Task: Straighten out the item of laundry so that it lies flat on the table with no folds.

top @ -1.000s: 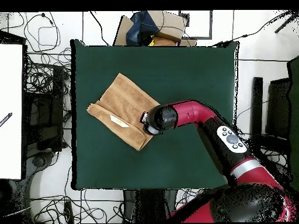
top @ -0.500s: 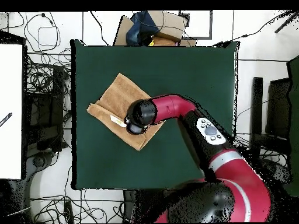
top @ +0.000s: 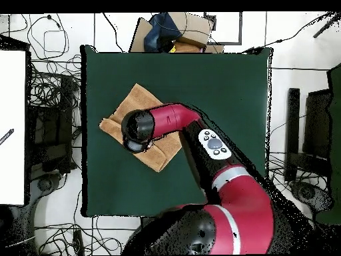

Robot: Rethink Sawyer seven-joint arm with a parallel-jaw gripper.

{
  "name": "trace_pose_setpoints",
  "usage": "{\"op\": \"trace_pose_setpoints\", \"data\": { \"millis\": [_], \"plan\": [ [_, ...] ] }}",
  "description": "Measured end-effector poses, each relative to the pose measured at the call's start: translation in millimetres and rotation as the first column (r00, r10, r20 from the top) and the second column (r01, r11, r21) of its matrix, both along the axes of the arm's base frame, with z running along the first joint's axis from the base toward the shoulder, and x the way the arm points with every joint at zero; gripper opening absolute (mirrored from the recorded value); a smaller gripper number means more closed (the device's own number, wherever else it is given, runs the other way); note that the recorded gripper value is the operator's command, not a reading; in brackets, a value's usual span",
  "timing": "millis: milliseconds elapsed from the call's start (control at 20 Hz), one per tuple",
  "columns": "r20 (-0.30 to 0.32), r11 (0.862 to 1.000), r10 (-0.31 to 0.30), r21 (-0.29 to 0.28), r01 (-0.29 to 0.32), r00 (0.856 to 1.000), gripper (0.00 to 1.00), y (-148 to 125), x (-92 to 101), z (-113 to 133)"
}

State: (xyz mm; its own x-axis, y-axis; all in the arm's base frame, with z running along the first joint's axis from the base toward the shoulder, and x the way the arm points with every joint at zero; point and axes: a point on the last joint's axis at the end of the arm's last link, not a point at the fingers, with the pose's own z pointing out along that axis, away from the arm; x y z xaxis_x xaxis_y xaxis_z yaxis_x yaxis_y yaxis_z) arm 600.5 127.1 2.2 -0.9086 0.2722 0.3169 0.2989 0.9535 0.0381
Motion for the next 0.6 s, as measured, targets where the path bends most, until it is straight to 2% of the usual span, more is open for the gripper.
{"op": "trace_pose_setpoints", "data": {
  "millis": [400, 600],
  "plan": [
    [0.001, 0.998, -0.011, -0.061, 0.011, 1.000, 1.00, -9.4, -11.2, -25.8],
    [-0.006, 0.995, -0.057, -0.077, 0.056, 0.998, 1.00, -20.2, -7.6, -33.4]
  ]
}}
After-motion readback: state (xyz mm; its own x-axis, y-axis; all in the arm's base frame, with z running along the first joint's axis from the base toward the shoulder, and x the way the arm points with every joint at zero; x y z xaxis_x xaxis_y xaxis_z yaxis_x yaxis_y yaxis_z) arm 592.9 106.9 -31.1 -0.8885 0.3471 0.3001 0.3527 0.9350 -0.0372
